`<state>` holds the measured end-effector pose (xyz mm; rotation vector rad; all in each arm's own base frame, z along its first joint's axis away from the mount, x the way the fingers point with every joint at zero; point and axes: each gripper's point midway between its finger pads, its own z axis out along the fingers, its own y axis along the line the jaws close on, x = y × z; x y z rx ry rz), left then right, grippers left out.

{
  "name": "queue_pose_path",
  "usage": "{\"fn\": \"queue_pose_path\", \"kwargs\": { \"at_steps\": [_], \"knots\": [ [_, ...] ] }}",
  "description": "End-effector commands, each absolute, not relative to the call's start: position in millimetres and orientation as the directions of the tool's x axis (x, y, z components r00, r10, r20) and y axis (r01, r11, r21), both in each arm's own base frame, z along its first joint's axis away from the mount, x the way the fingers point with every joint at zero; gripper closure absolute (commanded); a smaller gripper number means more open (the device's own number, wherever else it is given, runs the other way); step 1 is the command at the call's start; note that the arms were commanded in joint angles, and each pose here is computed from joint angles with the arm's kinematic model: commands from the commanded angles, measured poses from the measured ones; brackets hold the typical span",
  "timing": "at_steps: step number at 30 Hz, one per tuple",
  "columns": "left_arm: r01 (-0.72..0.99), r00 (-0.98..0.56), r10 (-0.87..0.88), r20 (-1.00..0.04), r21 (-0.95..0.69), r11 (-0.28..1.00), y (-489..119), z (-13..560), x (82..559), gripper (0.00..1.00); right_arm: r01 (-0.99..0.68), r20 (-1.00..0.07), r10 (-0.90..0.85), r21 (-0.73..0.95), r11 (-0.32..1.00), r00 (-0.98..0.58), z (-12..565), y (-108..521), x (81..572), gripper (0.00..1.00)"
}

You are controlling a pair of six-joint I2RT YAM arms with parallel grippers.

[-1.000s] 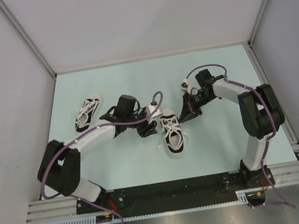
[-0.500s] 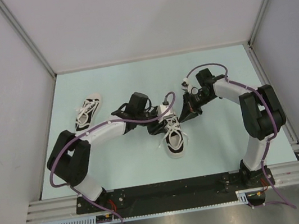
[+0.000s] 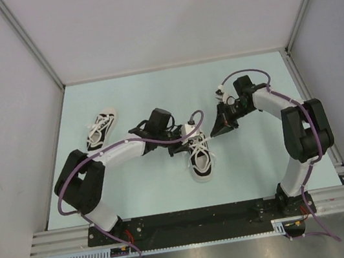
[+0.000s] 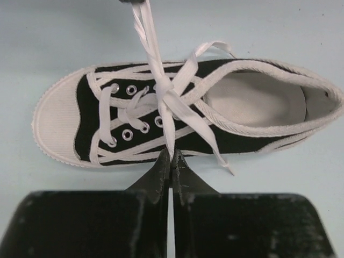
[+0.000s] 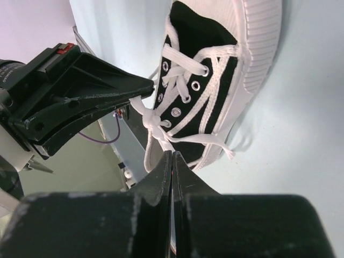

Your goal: Tie the shoes

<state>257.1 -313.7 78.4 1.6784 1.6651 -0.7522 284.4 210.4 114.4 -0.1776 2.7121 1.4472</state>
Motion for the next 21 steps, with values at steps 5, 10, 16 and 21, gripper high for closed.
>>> {"fn": "queue_pose_path", "kwargs": {
  "at_steps": [5,10,16,21],
  "knots": [
    [0.992,0.115,0.644,-0.756,0.122,-0.035,-294,85,247,1.00,-0.162,-0.116,-0.114,0.776,0.610,-0.987,104,190,275,1.00],
    [0.990,0.128,0.660,-0.741,0.136,-0.039,-282,81,245,1.00,-0.153,-0.113,-0.103,0.755,0.638,-0.988,98,175,277,1.00],
    [0.990,0.125,0.676,-0.726,0.133,-0.041,-271,74,241,1.00,-0.119,-0.105,-0.062,0.736,0.667,-0.993,96,159,282,1.00],
    [0.990,0.129,0.693,-0.709,0.131,-0.050,-266,68,241,1.00,-0.125,-0.105,-0.071,0.711,0.692,-0.992,87,151,280,1.00]
  ]
}}
